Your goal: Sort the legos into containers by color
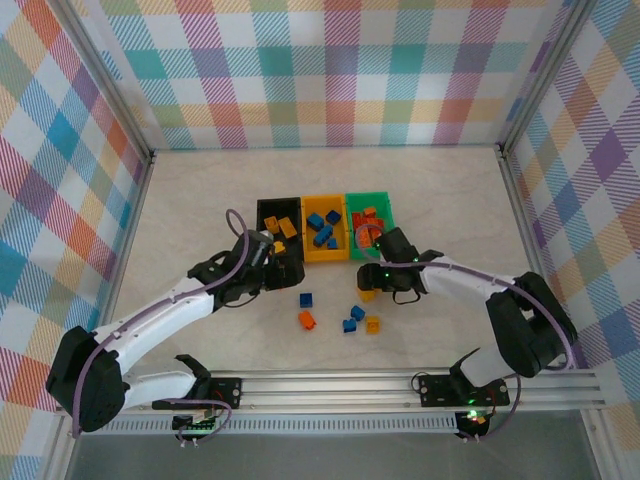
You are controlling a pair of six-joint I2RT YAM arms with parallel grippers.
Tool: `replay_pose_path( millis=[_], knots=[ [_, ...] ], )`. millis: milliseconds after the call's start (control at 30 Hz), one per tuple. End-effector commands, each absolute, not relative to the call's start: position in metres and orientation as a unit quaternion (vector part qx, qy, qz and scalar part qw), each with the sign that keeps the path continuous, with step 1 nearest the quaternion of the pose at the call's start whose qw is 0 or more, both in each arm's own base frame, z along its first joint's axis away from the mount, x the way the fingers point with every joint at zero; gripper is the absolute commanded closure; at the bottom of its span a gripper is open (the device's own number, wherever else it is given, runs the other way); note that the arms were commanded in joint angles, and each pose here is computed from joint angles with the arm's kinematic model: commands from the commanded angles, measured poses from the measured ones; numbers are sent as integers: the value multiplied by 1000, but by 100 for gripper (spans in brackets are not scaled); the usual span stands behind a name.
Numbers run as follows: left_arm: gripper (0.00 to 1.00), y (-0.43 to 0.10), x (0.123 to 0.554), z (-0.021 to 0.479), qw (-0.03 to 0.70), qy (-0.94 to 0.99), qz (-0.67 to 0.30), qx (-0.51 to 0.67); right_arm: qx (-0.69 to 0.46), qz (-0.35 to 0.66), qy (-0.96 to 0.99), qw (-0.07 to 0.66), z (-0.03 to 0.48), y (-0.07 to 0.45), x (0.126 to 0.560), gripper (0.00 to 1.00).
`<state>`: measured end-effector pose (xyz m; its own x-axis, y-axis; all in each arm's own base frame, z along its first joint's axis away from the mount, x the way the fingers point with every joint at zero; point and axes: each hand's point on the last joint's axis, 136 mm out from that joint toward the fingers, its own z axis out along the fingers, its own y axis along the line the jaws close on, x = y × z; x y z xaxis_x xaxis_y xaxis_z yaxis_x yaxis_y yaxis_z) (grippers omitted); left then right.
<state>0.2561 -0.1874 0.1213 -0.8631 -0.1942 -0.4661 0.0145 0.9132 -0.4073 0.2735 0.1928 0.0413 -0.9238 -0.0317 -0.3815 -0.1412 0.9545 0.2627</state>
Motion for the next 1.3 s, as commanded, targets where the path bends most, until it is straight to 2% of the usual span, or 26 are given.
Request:
replay_pose_path(
  millis=[0,467,567,733,833,933,1067,1267],
  knots=[
    [0,-190,253,124,260,940,-215,-47,-26,132,968,211,48,195,292,31],
    [0,-188,252,117,259,941,-211,-44,-8,61,982,181,35,155,269,46],
    [0,-188,251,116,258,942,-210,-43,-8,70,981,179,33,154,267,47],
    [0,-187,250,114,256,943,-206,-43,-11,95,981,171,29,163,267,56],
    [0,-182,250,114,258,945,-197,-43,-16,96,981,169,29,164,266,55],
    [0,-179,248,112,257,946,-190,-44,-21,90,982,164,29,163,265,62],
    [0,-174,245,111,258,947,-185,-47,-30,102,976,192,49,164,267,69],
    [0,-159,241,113,267,949,-160,-53,-69,148,957,241,107,185,270,70]
  ],
)
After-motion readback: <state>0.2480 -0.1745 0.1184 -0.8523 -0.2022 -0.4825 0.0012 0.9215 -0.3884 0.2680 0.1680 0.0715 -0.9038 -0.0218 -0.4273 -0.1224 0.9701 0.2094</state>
